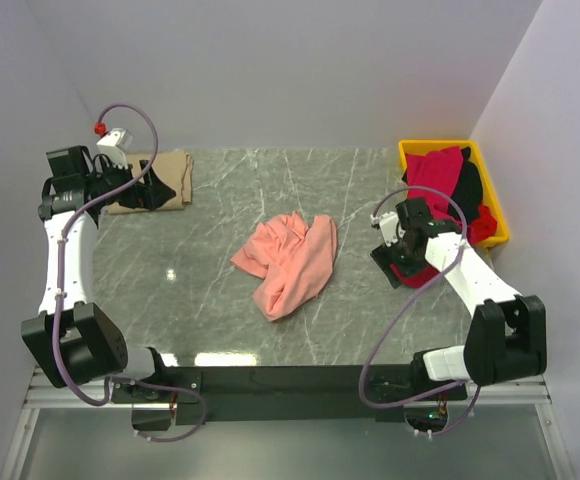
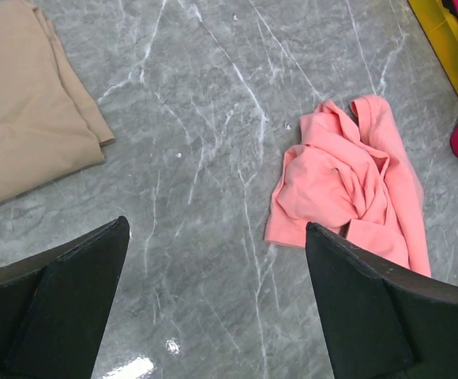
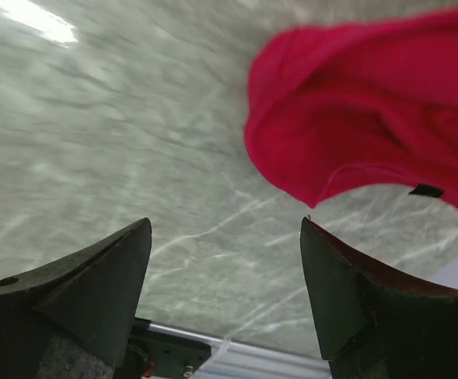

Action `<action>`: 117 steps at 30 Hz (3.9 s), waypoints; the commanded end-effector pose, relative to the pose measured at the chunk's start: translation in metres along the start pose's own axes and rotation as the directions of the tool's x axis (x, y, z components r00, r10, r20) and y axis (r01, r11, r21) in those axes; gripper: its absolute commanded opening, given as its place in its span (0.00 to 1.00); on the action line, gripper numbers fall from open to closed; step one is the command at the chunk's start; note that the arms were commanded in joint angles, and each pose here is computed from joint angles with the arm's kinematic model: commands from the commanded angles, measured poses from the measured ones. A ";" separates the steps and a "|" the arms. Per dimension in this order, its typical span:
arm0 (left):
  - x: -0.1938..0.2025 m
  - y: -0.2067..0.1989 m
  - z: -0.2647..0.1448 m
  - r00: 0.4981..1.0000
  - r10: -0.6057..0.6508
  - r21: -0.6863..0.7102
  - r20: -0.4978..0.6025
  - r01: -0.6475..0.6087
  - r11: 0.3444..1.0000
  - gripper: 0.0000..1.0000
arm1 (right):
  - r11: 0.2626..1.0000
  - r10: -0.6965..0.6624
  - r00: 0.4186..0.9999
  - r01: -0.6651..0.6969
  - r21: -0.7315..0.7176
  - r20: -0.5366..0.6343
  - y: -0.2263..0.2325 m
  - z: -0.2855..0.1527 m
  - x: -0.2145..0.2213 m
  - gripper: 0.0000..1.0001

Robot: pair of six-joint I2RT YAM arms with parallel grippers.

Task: Fold and stack the t-shirts
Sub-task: Move the tshirt to the center of the board, then flatten the tshirt out

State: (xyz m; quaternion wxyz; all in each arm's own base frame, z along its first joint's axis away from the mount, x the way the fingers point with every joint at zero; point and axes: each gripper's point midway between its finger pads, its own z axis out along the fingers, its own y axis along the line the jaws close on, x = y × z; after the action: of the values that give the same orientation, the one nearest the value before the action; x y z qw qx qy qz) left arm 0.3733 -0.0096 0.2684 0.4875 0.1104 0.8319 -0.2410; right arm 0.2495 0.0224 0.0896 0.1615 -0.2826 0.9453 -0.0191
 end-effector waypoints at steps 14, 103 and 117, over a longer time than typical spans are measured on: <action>-0.008 -0.021 0.007 0.993 0.115 0.062 0.002 -0.115 0.991 0.99 | 0.982 0.187 0.975 -0.183 0.041 -0.124 -0.020 0.074 0.003 0.46; 0.188 0.030 -0.003 0.842 0.013 0.063 -0.539 0.025 0.998 0.83 | 0.864 0.062 0.998 -0.061 -0.499 -0.013 0.109 0.057 -0.139 0.76; 0.174 0.002 0.036 0.866 -0.011 0.219 -0.500 0.139 0.966 0.89 | 0.792 -0.013 0.999 -0.017 -0.610 -0.045 0.139 0.057 -0.124 0.00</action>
State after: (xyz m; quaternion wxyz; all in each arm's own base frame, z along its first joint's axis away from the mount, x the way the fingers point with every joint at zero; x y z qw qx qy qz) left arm 0.3072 -0.0044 0.0898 0.2140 0.1689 0.9169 -0.2913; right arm 0.2949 0.2058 0.0330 0.0240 -0.3016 0.9162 0.2629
